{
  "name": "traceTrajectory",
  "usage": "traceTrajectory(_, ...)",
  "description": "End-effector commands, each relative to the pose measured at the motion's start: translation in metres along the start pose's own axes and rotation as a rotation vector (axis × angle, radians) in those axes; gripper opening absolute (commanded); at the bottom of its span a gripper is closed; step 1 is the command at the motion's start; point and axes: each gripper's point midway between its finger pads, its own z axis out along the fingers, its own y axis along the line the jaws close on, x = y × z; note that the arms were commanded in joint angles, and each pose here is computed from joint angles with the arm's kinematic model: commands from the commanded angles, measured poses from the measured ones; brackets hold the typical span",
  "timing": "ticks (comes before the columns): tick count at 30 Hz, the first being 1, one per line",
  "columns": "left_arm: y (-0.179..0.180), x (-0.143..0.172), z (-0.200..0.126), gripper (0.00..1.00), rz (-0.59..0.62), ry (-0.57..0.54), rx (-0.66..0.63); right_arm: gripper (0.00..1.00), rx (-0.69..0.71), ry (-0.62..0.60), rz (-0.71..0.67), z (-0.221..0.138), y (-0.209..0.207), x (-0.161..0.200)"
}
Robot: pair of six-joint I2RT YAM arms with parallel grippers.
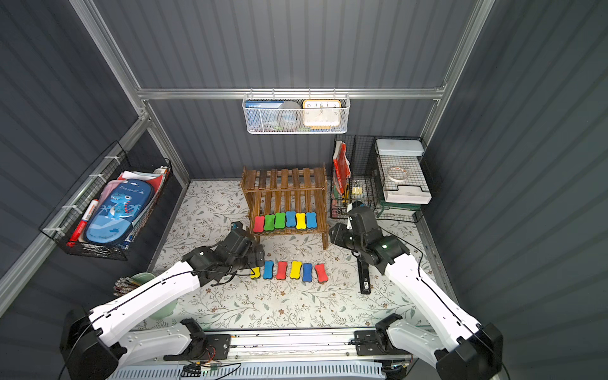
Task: Remove the whiteboard erasers from the shelf
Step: Place the whiteboard eraser at the center of the board, then pick up the whiteboard eraser from the shelf.
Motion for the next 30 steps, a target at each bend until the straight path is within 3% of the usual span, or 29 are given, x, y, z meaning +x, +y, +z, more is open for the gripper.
traceTrajectory(1,0.002,0.002,-0.017,0.99,0.050,0.022,0.008,0.44,0.024,-0.006,-0.098,0.008,0.025,-0.004)
traceTrajectory(4,-0.004,-0.007,-0.027,0.99,0.056,-0.002,0.040,0.50,0.059,0.023,-0.129,0.031,0.034,-0.004)
traceTrajectory(13,-0.003,-0.011,-0.042,0.99,0.095,-0.045,0.084,0.54,0.195,-0.013,-0.228,0.064,0.037,-0.022)
traceTrajectory(30,0.007,-0.005,-0.038,0.99,0.122,-0.042,0.048,0.54,0.247,-0.034,-0.264,0.096,0.042,-0.036)
